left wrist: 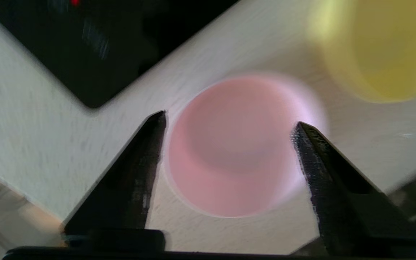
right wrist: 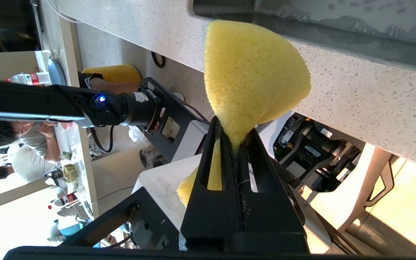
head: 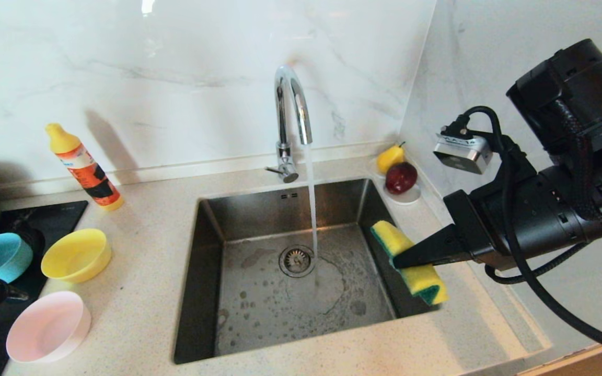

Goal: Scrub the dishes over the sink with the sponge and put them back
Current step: Place the bowl on the table, then put down the sponge

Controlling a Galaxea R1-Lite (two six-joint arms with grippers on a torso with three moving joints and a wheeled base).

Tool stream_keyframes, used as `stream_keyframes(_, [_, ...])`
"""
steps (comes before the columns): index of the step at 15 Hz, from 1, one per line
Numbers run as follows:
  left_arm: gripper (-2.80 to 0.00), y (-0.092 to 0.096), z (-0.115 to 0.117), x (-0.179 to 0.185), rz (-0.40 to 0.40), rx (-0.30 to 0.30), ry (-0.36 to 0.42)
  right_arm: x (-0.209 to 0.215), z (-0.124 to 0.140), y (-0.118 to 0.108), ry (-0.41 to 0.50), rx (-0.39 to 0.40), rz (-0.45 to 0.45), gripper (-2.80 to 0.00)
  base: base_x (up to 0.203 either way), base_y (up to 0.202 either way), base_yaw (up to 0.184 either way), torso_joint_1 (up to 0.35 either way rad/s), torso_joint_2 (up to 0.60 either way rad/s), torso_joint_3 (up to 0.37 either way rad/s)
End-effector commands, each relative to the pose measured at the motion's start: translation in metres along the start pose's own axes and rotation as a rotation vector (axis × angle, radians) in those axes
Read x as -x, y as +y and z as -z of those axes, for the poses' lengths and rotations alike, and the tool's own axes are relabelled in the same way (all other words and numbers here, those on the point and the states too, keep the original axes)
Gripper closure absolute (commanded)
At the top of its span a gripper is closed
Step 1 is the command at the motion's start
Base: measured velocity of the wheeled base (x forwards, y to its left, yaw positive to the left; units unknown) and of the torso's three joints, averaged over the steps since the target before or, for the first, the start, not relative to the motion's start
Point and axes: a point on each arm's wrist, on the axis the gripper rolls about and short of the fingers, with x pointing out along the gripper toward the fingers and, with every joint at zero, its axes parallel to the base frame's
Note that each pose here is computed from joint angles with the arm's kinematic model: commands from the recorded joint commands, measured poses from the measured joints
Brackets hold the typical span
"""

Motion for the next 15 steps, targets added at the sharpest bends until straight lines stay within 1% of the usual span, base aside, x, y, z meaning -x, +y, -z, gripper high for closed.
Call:
stream_keyframes(1, [0.0, -0.019, -0.018, 0.035, 0.074, -0.076, -0.127, 0.003, 0.001, 0.001, -0.003, 0.0, -0.004, 0.0, 0.0, 0.0, 0.0, 0.0, 0.0, 0.0])
stream_keyframes(2, [0.0, -0.029, -0.025, 0.042, 0.102, -0.138, -0.166, 0.003, 0.001, 0.001, -0.003, 0.0, -0.004, 0.0, 0.0, 0.0, 0.0, 0.0, 0.0, 0.0])
stream_keyframes(3, [0.0, -0.043, -0.031, 0.048, 0.138, -0.223, -0.208, 0.004, 0.002, 0.002, -0.006, 0.003, -0.006, 0.0, 0.0, 0.0, 0.0, 0.0, 0.0, 0.0])
stream_keyframes(4, [0.0, -0.061, -0.036, 0.052, 0.182, -0.339, -0.253, 0.006, 0.002, 0.003, -0.01, 0.006, -0.009, 0.0, 0.0, 0.0, 0.0, 0.0, 0.0, 0.0])
stream_keyframes(5, [0.0, -0.081, -0.038, 0.052, 0.223, -0.462, -0.299, 0.007, 0.003, 0.004, -0.011, 0.008, -0.012, 0.0, 0.0, 0.0, 0.0, 0.0, 0.0, 0.0])
stream_keyframes(6, [0.0, -0.101, -0.039, 0.051, 0.248, -0.561, -0.357, 0.008, 0.003, 0.005, -0.011, 0.009, -0.013, 0.0, 0.0, 0.0, 0.0, 0.0, 0.0, 0.0])
stream_keyframes(7, [0.0, -0.123, -0.036, 0.048, 0.276, -0.65, -0.424, 0.008, 0.004, 0.005, -0.012, 0.01, -0.014, 0.0, 0.0, 0.0, 0.0, 0.0, 0.0, 0.0])
stream_keyframes(8, [0.0, -0.147, -0.03, 0.047, 0.319, -0.725, -0.507, 0.008, 0.004, 0.005, -0.011, 0.009, -0.013, 0.0, 0.0, 0.0, 0.0, 0.0, 0.0, 0.0])
stream_keyframes(9, [0.0, -0.17, -0.019, 0.048, 0.378, -0.786, -0.574, 0.008, 0.004, 0.005, -0.013, 0.01, -0.014, 0.0, 0.0, 0.0, 0.0, 0.0, 0.0, 0.0])
stream_keyframes(10, [0.0, -0.19, -0.004, 0.05, 0.441, -0.839, -0.612, 0.007, 0.003, 0.005, -0.012, 0.009, -0.012, 0.0, 0.0, 0.0, 0.0, 0.0, 0.0, 0.0])
stream_keyframes(11, [0.0, -0.207, 0.016, 0.055, 0.51, -0.89, -0.626, 0.008, 0.003, 0.005, -0.013, 0.01, -0.012, 0.0, 0.0, 0.0, 0.0, 0.0, 0.0, 0.0])
stream_keyframes(12, [0.0, -0.218, 0.039, 0.067, 0.584, -0.932, -0.629, 0.007, 0.003, 0.005, -0.013, 0.008, -0.011, 0.0, 0.0, 0.0, 0.0, 0.0, 0.0, 0.0])
stream_keyframes(13, [0.0, -0.218, 0.054, 0.086, 0.645, -0.954, -0.641, 0.007, 0.002, 0.004, -0.014, 0.006, -0.009, 0.0, 0.0, 0.0, 0.0, 0.0, 0.0, 0.0])
stream_keyframes(14, [0.0, -0.209, 0.066, 0.113, 0.703, -0.965, -0.667, 0.005, 0.002, 0.003, -0.009, 0.003, -0.006, 0.0, 0.0, 0.0, 0.0, 0.0, 0.0, 0.0])
stream_keyframes(15, [0.0, -0.196, 0.075, 0.136, 0.744, -0.969, -0.693, 0.005, 0.002, 0.003, -0.008, 0.002, -0.006, 0.0, 0.0, 0.0, 0.0, 0.0, 0.0, 0.0])
